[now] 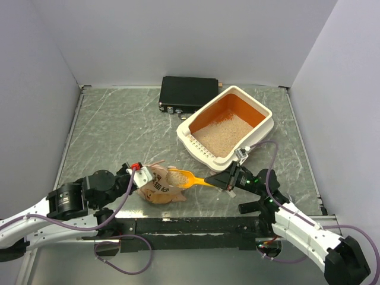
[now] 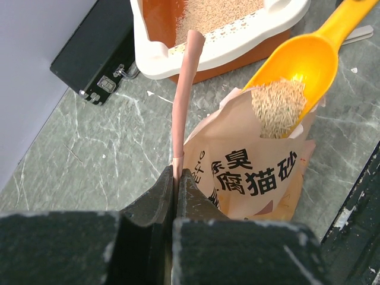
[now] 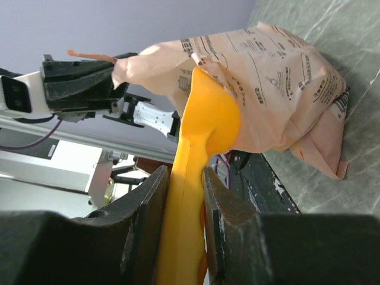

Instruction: Fill the litter box with clean litter

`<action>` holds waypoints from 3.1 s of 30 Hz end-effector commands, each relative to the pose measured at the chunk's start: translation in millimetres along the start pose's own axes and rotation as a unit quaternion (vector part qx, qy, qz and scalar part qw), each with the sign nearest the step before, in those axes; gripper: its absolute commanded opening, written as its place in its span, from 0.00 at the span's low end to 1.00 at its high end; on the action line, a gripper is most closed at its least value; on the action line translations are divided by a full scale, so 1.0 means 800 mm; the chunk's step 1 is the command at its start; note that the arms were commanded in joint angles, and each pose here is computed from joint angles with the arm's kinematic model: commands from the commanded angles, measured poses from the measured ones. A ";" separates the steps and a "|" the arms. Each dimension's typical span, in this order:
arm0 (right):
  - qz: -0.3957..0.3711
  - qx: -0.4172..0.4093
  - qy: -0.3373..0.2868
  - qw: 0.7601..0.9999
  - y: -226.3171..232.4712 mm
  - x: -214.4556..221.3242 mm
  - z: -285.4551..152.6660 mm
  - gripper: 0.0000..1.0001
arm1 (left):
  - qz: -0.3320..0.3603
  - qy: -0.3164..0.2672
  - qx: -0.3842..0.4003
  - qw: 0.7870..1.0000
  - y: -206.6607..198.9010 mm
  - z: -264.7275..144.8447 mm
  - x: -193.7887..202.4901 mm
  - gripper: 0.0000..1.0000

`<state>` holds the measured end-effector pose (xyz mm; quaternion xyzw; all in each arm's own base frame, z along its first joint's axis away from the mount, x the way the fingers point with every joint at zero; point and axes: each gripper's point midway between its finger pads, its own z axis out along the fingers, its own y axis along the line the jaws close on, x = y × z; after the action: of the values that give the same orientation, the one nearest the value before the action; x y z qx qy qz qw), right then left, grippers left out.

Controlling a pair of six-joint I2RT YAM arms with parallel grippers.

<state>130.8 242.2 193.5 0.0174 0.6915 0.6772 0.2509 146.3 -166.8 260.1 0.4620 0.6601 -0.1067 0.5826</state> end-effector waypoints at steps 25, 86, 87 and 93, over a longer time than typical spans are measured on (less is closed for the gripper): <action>0.136 0.017 -0.067 0.988 -0.013 -0.020 -0.013 0.00 | -0.035 -0.074 -0.041 0.996 0.021 -0.007 -0.033 0.01; -0.186 0.446 -0.298 0.823 -0.036 -0.256 -0.075 0.00 | -0.106 -0.100 -0.116 0.983 0.038 -0.011 0.001 0.01; -0.198 0.459 -0.285 0.818 -0.035 -0.264 -0.069 0.00 | -0.106 -0.100 -0.118 0.982 0.039 -0.012 0.001 0.01; -0.299 0.551 -0.178 0.759 -0.051 -0.271 -0.062 0.00 | -0.103 -0.096 -0.120 0.983 0.040 -0.010 0.002 0.01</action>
<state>313.4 121.4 225.5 0.1697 0.8282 0.1628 0.5086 159.2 -147.3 256.5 0.3475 0.6559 -0.1236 0.6586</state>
